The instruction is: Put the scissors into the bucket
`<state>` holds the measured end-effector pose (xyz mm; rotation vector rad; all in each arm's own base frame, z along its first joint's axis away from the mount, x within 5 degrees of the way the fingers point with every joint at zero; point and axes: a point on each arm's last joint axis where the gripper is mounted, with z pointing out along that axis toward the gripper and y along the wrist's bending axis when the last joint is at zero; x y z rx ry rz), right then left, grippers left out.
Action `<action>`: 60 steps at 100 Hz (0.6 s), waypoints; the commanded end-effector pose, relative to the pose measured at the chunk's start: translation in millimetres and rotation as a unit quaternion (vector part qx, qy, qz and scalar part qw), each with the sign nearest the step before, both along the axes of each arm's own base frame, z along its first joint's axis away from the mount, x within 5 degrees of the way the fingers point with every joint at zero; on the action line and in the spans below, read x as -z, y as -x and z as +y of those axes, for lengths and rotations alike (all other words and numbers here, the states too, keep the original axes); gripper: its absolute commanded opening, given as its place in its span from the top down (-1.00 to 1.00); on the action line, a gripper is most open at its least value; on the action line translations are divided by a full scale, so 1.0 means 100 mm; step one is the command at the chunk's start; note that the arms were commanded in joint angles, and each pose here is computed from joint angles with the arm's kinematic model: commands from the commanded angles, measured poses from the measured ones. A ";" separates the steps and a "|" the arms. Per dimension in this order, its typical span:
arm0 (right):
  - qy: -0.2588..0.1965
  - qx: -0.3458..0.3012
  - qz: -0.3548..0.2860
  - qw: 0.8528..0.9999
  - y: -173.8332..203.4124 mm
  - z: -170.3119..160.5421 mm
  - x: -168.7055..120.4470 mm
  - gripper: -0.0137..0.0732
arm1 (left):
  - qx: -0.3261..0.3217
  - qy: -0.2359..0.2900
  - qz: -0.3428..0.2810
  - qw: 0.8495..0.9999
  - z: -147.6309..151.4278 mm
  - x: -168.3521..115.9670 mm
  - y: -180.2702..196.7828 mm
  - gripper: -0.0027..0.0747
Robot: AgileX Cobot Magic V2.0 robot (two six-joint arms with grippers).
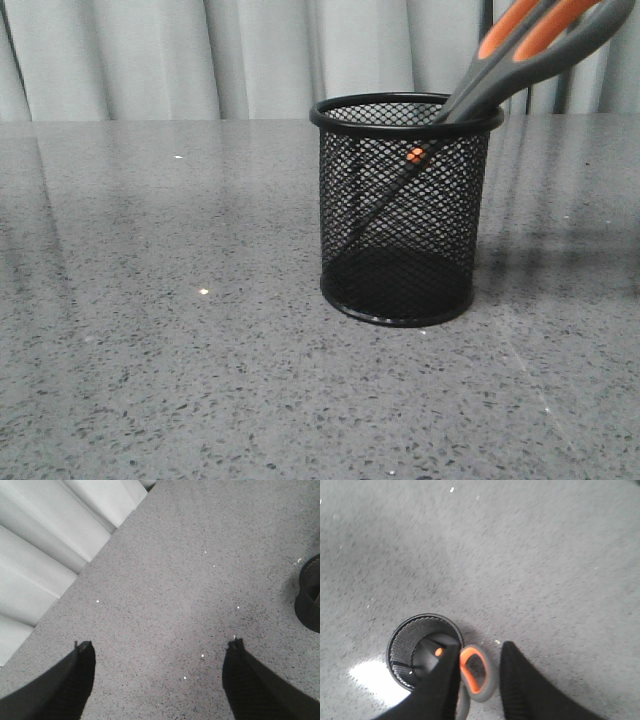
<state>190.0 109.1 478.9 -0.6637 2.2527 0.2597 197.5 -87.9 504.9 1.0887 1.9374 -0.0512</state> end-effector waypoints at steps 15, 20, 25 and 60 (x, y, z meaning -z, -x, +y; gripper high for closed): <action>-0.058 0.025 -0.114 0.991 0.28 -0.22 -0.34 0.83 | -0.002 0.022 -0.015 1.000 0.04 -0.12 0.13 0.38; -0.069 0.027 -0.139 0.988 0.34 -0.26 -0.36 0.83 | -0.009 0.029 -0.007 1.000 0.04 -0.12 0.14 0.74; -0.079 0.035 -0.157 0.984 0.39 -0.30 -0.35 0.83 | -0.012 0.033 -0.006 0.999 0.05 -0.12 0.16 0.98; -0.139 0.051 -0.283 0.948 0.91 -0.62 0.01 0.83 | -0.049 0.156 -0.108 0.981 0.18 0.09 0.54 0.98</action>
